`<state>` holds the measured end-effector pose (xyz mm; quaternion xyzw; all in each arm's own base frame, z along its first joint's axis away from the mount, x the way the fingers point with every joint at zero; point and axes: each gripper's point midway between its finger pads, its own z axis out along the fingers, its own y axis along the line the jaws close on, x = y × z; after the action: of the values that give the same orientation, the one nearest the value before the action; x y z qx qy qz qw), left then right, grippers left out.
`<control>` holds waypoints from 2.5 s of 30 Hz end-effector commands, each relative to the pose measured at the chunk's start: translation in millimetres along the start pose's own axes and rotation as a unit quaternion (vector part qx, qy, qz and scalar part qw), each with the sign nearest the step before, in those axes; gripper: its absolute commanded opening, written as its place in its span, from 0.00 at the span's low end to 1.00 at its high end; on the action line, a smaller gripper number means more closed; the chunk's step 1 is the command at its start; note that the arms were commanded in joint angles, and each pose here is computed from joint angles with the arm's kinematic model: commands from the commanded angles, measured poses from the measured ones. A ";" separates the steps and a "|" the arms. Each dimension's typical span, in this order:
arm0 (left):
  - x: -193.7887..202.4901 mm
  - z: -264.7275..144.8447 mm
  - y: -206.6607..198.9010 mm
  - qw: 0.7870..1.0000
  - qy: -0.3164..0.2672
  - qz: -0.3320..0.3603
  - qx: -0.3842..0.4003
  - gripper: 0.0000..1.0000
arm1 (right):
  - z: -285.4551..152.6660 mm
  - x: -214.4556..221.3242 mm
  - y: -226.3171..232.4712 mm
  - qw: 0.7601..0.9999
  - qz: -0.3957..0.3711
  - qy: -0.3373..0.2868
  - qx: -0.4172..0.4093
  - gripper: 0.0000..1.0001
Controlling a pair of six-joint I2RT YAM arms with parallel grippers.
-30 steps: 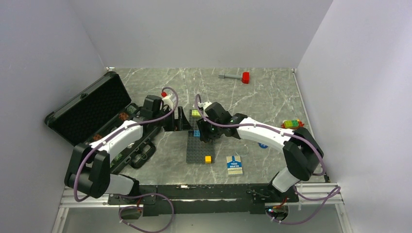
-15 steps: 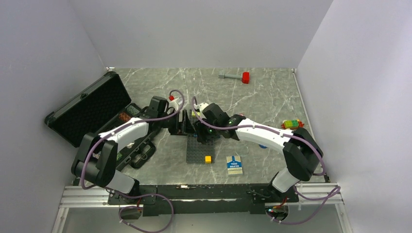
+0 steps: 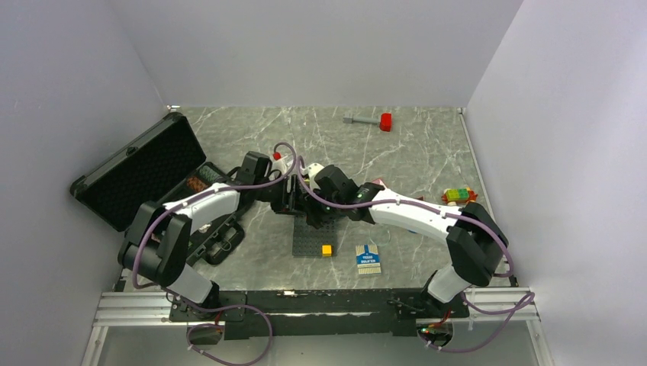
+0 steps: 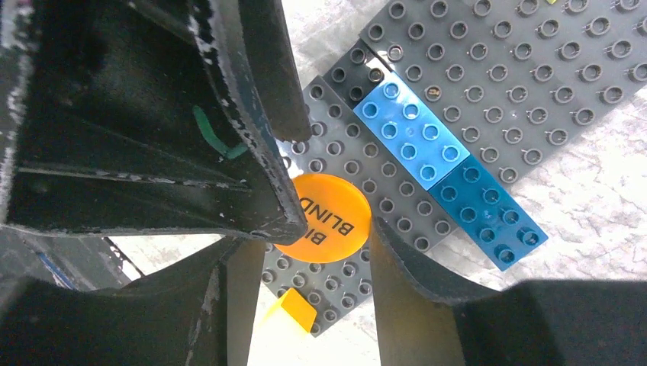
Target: Pack up texas hold em set
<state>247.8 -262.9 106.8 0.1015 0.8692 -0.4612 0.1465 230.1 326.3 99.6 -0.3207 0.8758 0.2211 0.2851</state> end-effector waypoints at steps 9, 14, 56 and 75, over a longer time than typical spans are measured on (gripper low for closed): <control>-3.1 11.1 -21.4 0.999 0.018 0.022 0.037 0.46 | -13.7 -31.1 7.0 0.998 -0.021 -0.056 0.006 0.33; -1.2 12.4 -22.4 0.999 0.023 0.023 0.040 0.38 | -13.3 -30.6 6.6 0.998 -0.021 -0.057 0.008 0.32; -60.0 -169.0 60.9 0.946 -0.257 -0.030 -0.195 0.00 | -71.4 -46.7 -52.7 0.980 0.080 -0.161 0.082 0.94; -31.3 -312.9 175.6 0.805 -0.444 -0.201 -0.338 0.00 | -93.4 -37.0 -85.2 0.966 0.126 -0.211 0.072 0.94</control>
<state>272.8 72.5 143.9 -0.3375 0.8279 -0.1686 0.4151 274.0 226.2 150.3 -0.1343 0.8692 0.2245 0.4196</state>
